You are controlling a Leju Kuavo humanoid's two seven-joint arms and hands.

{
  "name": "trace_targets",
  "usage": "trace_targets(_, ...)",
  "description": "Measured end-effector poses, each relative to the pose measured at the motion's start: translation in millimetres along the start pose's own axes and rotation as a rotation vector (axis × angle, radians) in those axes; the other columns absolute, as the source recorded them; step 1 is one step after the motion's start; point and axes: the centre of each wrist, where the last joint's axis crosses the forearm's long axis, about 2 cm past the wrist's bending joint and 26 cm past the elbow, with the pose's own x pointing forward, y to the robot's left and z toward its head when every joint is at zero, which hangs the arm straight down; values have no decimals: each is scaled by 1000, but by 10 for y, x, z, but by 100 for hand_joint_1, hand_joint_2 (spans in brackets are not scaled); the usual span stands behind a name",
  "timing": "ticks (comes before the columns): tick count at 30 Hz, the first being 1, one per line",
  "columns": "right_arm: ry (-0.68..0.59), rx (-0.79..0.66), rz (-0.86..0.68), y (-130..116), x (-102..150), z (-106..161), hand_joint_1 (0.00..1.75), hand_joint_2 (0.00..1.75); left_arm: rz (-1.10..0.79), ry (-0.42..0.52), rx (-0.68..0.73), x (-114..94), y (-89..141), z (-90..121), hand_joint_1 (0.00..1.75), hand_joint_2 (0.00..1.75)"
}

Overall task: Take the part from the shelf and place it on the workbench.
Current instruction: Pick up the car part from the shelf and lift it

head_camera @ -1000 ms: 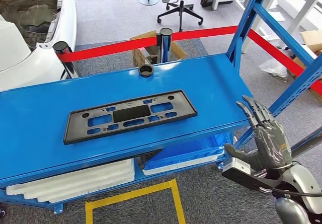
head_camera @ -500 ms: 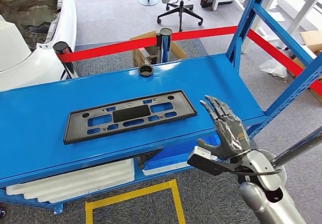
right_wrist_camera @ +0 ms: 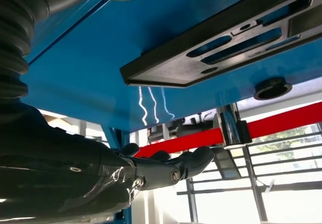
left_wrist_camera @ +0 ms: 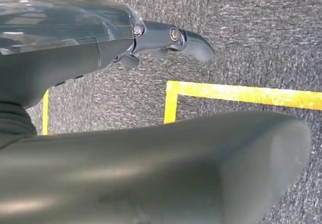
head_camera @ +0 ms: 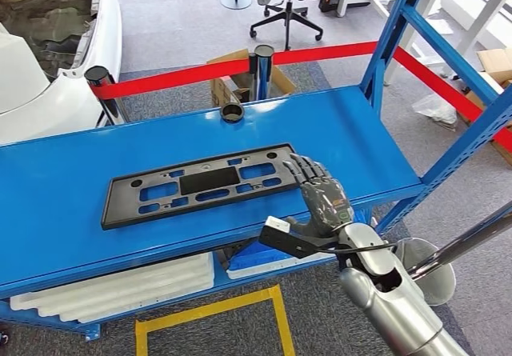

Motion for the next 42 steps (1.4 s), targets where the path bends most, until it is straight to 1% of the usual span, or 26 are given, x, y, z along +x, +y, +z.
trace_targets(11,19,46,18,116,13,-104,0,175,-13,-19,3,0,49,-5,0,0)
trace_targets(18,36,45,57,150,96,-179,0,175,-21,-31,-2,3,56,-7,0,0)
trace_targets(24,33,46,72,165,217,-310,0,175,-25,-37,-9,10,62,-11,0,0)
trace_targets(33,26,74,48,192,376,-538,0,175,-40,-47,-26,28,57,-18,0,0)
trace_targets(42,39,150,26,286,422,-739,0,175,-55,-59,-41,66,53,-34,0,0)
